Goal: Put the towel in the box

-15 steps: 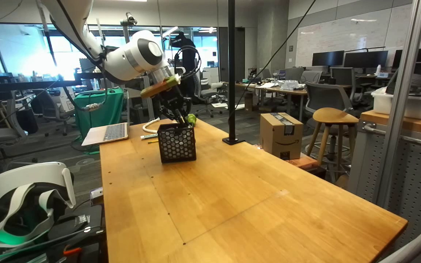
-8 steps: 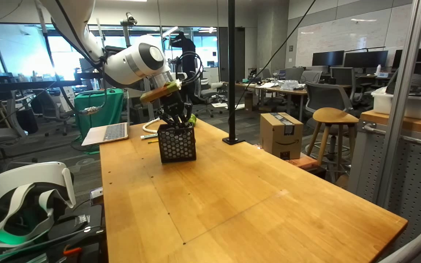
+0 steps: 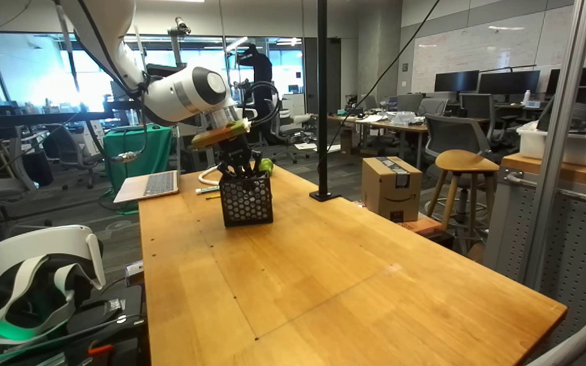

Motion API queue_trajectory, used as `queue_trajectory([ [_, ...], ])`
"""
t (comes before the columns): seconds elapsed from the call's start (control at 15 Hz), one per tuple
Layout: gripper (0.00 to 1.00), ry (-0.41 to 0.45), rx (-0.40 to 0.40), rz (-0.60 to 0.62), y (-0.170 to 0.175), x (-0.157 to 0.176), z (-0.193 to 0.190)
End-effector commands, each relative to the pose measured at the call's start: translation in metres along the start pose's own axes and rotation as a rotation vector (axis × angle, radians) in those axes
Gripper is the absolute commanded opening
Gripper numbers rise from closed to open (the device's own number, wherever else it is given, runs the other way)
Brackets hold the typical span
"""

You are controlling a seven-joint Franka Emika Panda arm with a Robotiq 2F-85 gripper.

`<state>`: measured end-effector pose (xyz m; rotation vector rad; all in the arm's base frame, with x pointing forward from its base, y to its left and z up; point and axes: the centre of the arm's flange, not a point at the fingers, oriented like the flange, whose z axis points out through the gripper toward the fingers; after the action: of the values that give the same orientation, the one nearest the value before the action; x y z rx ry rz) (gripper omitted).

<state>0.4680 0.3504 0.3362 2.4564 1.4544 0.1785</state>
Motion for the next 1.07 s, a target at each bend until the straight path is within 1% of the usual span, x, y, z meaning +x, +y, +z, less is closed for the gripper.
queue_trajectory([
  [0.0, 0.2, -0.051, 0.053, -0.052, -0.015, 0.018, 0.026],
  [0.13, 0.2, -0.112, 0.076, -0.055, -0.017, 0.022, 0.049],
  [0.33, 0.18, -0.212, 0.115, -0.027, -0.002, 0.022, 0.075],
  [0.47, 0.18, -0.28, 0.141, -0.01, 0.005, 0.019, 0.093],
  [0.53, 0.19, -0.3, 0.159, -0.007, 0.007, 0.02, 0.095],
  [0.8, 0.19, -0.335, 0.21, 0.02, 0.009, 0.024, 0.103],
  [0.93, 0.19, -0.331, 0.225, 0.034, 0.011, 0.025, 0.1],
  [1.0, 0.19, -0.314, 0.219, 0.047, 0.015, 0.025, 0.093],
])
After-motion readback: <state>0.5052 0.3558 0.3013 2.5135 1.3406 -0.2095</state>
